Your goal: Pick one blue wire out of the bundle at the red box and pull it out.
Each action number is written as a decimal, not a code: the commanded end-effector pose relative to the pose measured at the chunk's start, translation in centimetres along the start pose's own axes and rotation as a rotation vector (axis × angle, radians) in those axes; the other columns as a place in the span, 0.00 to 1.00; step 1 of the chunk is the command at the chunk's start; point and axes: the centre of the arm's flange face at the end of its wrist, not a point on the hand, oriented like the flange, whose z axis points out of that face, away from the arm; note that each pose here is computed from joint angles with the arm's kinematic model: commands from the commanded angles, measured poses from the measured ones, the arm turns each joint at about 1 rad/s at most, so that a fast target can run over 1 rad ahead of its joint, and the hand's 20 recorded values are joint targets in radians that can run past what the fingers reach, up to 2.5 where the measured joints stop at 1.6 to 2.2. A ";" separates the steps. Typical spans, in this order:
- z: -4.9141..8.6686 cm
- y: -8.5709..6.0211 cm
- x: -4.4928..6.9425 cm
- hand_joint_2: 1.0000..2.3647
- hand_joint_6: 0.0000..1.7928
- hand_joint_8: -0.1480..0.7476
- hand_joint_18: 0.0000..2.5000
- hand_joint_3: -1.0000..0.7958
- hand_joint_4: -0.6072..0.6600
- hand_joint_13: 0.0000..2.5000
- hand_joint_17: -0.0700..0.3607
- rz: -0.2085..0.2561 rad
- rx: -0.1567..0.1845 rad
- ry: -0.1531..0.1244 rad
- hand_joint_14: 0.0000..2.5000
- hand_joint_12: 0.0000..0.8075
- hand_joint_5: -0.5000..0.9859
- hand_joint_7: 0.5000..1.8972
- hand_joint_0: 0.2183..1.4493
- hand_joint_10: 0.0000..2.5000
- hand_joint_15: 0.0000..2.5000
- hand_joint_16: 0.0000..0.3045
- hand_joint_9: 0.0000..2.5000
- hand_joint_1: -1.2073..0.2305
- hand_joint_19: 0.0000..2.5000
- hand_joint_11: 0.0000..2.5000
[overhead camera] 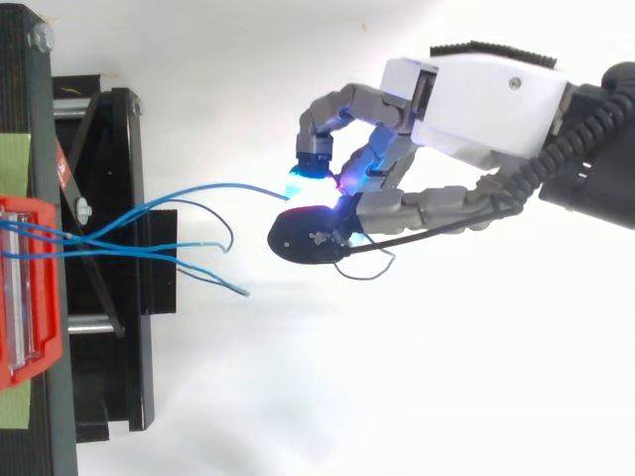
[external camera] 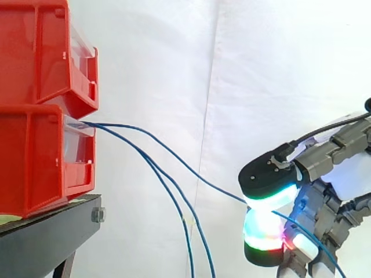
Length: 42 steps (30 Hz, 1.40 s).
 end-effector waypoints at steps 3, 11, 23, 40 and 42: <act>0.1 -0.1 0.1 0.01 0.49 0.66 0.34 0.58 0.68 0.32 0.53 0.016 -0.010 -0.001 0.00 0.66 0.24 0.47 0.30 0.01 0.15 0.23 0.38 0.36 0.19 0.31; 0.1 -0.1 0.1 0.01 0.49 0.66 0.35 0.58 0.68 0.32 0.53 0.012 -0.010 -0.003 0.00 0.66 0.24 0.47 0.30 0.01 0.15 0.23 0.38 0.36 0.19 0.31; 0.4 0.3 0.4 0.01 0.49 0.66 0.35 0.57 0.68 0.32 0.53 0.025 -0.044 -0.005 0.00 0.66 0.24 0.47 0.30 0.01 0.15 0.23 0.38 0.36 0.19 0.31; 1.1 1.1 0.6 0.01 0.49 0.66 0.35 0.57 0.68 0.32 0.53 0.063 -0.111 -0.013 0.00 0.66 0.24 0.47 0.30 0.01 0.15 0.23 0.39 0.36 0.19 0.32; 1.1 1.1 0.6 0.01 0.49 0.66 0.35 0.57 0.68 0.32 0.53 0.063 -0.111 -0.013 0.00 0.65 0.24 0.47 0.31 0.01 0.15 0.23 0.39 0.35 0.19 0.32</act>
